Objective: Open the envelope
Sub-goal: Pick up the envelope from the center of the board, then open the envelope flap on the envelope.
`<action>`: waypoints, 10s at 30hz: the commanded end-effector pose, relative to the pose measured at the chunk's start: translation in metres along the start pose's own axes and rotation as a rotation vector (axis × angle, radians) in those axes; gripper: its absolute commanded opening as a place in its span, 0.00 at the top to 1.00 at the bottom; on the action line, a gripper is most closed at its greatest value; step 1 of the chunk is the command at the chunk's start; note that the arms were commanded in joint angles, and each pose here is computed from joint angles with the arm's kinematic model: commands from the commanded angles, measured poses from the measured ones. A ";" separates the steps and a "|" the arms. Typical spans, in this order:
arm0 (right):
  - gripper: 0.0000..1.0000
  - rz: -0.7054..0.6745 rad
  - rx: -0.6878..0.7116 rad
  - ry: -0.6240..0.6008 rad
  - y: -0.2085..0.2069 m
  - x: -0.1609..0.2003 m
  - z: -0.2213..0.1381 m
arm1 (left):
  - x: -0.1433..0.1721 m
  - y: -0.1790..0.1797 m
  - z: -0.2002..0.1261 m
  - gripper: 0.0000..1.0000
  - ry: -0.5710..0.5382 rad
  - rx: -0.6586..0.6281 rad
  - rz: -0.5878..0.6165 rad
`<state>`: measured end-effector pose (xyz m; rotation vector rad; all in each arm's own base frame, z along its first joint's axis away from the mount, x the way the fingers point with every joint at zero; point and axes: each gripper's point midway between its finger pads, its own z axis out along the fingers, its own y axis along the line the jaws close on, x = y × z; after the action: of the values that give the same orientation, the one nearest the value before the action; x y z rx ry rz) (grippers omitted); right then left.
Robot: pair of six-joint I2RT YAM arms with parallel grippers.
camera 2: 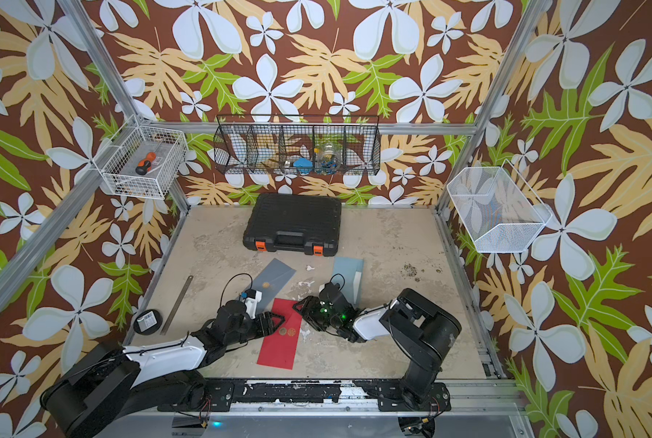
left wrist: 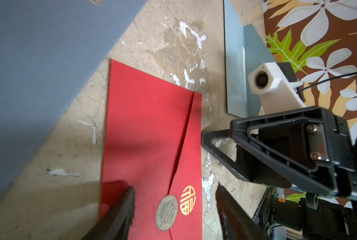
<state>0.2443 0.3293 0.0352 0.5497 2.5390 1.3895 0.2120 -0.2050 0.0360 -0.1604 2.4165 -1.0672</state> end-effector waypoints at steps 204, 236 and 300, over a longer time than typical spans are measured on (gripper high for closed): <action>0.63 -0.521 0.234 0.219 0.015 0.036 0.006 | -0.011 -0.017 0.001 0.94 0.027 0.124 -0.160; 0.71 -0.775 0.591 0.210 -0.004 0.044 0.030 | -0.030 -0.054 -0.010 0.94 -0.022 0.269 -0.140; 0.69 -0.770 0.501 -0.045 0.076 0.005 -0.001 | -0.059 -0.101 -0.048 0.94 -0.175 0.378 0.106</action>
<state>0.2622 0.3701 0.1042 -0.2782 2.5910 0.5274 0.2292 -0.2174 0.1327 -0.0701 2.1114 -1.3263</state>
